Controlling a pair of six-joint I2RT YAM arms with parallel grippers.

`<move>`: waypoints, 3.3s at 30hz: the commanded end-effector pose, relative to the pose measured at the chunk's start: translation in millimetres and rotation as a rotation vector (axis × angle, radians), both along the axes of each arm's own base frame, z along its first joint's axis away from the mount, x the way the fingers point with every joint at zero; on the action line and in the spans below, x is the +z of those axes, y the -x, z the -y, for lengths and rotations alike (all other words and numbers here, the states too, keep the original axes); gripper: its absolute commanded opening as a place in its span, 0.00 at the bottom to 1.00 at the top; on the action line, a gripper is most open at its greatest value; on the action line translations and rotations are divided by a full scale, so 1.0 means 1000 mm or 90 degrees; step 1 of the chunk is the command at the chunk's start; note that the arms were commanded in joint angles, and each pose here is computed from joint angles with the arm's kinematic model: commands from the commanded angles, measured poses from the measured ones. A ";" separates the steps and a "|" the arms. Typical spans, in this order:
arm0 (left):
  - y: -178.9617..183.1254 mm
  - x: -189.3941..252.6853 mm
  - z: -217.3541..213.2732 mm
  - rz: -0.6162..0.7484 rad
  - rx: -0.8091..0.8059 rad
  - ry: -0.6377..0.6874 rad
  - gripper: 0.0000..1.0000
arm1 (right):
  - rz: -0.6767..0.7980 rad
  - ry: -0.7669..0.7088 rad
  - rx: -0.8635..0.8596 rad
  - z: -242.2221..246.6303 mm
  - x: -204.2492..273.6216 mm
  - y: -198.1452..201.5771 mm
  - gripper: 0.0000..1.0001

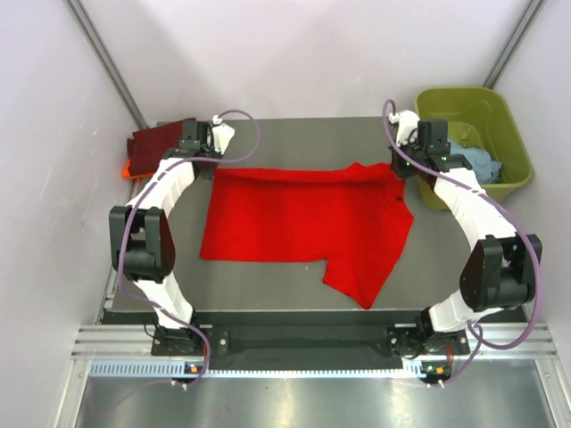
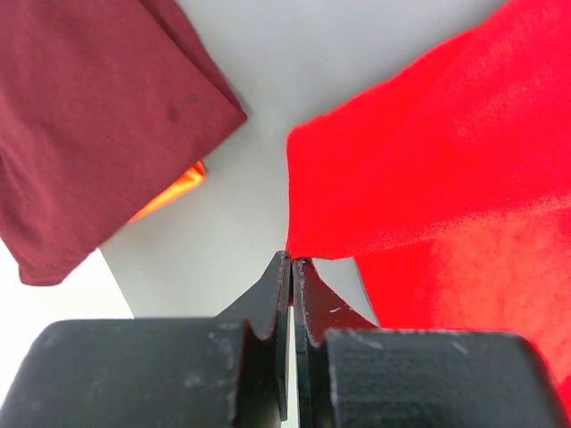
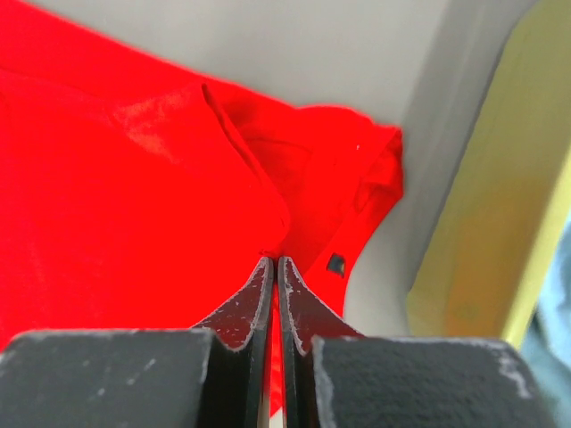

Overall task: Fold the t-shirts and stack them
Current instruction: Fold the tshirt

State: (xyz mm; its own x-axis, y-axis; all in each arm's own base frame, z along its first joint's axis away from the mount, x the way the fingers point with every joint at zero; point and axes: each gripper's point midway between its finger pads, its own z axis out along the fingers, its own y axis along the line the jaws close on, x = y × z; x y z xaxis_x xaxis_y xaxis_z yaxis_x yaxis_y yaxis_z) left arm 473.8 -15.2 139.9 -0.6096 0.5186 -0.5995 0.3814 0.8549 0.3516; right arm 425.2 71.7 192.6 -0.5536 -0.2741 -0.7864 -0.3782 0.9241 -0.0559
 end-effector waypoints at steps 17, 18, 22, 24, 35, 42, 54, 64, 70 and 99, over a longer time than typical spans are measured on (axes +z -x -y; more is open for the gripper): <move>0.043 -0.032 0.003 -0.117 0.017 0.036 0.00 | -0.022 0.016 0.011 0.013 -0.009 0.030 0.00; 0.044 -0.036 0.004 -0.123 0.021 0.039 0.00 | -0.023 0.015 0.013 0.012 -0.010 0.031 0.00; 0.048 -0.044 0.004 -0.150 0.037 0.047 0.00 | -0.044 0.007 0.014 0.010 -0.028 0.033 0.00; 0.049 -0.052 0.011 -0.181 0.038 0.071 0.00 | -0.055 0.006 0.013 0.009 -0.036 0.033 0.00; 0.066 -0.070 0.014 -0.287 0.090 0.091 0.25 | -0.106 0.005 0.059 0.002 -0.057 0.037 0.27; 0.046 -0.011 0.013 -0.161 0.105 0.108 0.33 | -0.045 -0.022 0.050 -0.004 -0.024 0.021 0.50; 0.005 -0.053 0.067 -0.287 0.125 0.272 0.39 | -0.096 -0.051 0.128 -0.058 -0.068 -0.024 0.49; 0.015 -0.082 0.079 -0.350 0.146 0.303 0.39 | -0.111 -0.076 0.143 -0.085 -0.085 -0.056 0.49; 0.017 -0.083 0.078 -0.354 0.148 0.299 0.39 | -0.133 -0.073 0.153 -0.099 -0.101 -0.056 0.49; 0.013 -0.079 0.086 -0.342 0.132 0.330 0.38 | -0.219 -0.055 0.165 -0.096 -0.104 0.022 0.10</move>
